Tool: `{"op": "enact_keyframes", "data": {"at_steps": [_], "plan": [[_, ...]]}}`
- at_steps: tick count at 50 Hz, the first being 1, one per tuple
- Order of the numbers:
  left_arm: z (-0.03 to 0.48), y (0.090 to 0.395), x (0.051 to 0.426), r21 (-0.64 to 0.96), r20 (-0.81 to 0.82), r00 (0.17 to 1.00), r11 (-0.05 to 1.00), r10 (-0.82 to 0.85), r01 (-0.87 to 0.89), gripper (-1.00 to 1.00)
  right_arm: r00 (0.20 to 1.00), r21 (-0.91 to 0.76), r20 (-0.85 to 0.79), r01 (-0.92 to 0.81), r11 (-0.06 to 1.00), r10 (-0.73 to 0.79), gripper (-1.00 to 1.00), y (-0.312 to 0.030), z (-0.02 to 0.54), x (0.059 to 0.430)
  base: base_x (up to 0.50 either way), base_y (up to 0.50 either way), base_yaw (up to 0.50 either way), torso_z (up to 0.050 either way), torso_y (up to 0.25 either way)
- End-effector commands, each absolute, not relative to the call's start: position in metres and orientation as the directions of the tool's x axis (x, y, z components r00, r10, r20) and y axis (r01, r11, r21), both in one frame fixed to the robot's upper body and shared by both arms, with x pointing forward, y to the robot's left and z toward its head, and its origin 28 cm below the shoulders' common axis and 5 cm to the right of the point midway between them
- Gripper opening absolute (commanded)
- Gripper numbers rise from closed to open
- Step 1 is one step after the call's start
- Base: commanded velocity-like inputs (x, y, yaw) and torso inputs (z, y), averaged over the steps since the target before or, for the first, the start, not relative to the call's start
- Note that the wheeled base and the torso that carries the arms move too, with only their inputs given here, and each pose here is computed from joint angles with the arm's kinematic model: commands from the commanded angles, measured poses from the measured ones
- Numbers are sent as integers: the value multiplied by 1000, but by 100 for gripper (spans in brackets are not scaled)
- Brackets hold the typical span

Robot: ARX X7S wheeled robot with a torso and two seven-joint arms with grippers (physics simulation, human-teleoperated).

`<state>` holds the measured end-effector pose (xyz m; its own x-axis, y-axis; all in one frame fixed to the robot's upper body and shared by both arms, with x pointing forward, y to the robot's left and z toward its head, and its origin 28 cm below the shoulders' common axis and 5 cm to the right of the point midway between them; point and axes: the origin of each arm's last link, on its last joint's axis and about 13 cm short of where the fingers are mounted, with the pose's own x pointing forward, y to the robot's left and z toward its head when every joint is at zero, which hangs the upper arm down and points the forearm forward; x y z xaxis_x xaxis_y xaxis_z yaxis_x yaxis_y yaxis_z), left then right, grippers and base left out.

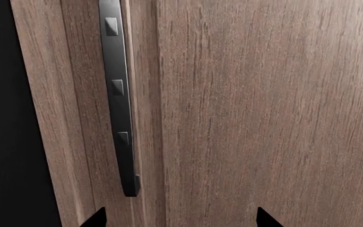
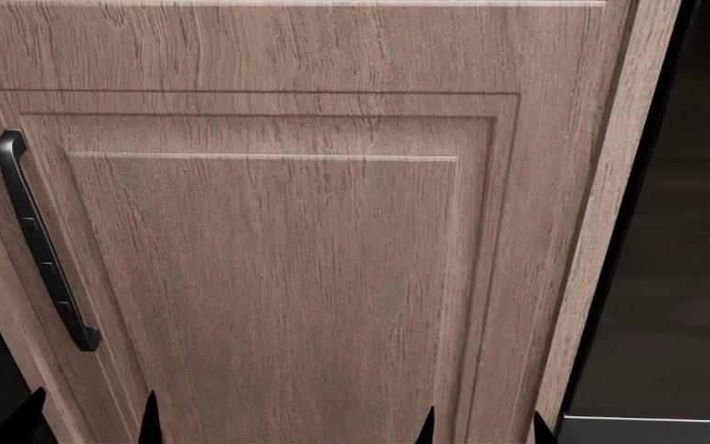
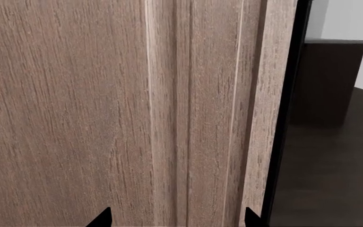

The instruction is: Close the fridge door

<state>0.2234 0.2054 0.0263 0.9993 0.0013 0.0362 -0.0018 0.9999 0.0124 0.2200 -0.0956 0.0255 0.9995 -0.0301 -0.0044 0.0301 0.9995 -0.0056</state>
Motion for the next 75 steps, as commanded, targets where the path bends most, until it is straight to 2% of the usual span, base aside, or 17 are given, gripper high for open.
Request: {"op": "enact_keyframes", "data": {"at_steps": [1, 4, 9, 14, 24, 38, 49, 75], "plan": [[52, 211, 227, -66, 64, 995, 995, 80, -76, 100, 999, -2, -6, 38, 999, -38, 100, -96, 25, 221, 0, 0, 0, 0, 0], [82, 220, 226, -136, 124, 985, 985, 119, -102, 100, 999, 0, -7, 37, 999, -37, 100, -96, 24, 222, 0, 0, 0, 0, 0], [127, 244, 233, -127, 221, 952, 974, 212, -188, 100, 999, 5, -7, 39, 999, -39, 100, -94, 24, 223, 0, 0, 0, 0, 0], [146, 263, 234, -151, 223, 944, 965, 245, -215, 100, 999, 6, -7, 39, 999, -39, 100, -92, 22, 225, 0, 0, 0, 0, 0], [146, 287, 244, -74, 273, 907, 947, 320, -312, 100, 999, 7, -9, 42, 999, -42, 100, -89, 21, 229, 0, 0, 0, 0, 1], [168, 314, 258, -73, 347, 841, 906, 415, -417, 100, 999, 10, -5, 47, 999, -47, 100, -89, 21, 230, 0, 0, 0, 0, 1], [162, 324, 262, -4, 352, 838, 896, 417, -444, 100, 999, 13, -3, 50, 999, -50, 100, -90, 20, 231, 0, 0, 0, 0, 2], [231, 379, 298, 17, 514, 671, 776, 534, -631, 100, 999, 16, 0, 53, 998, -53, 100, -90, 19, 233, 0, 0, 0, 0, 0]]}}
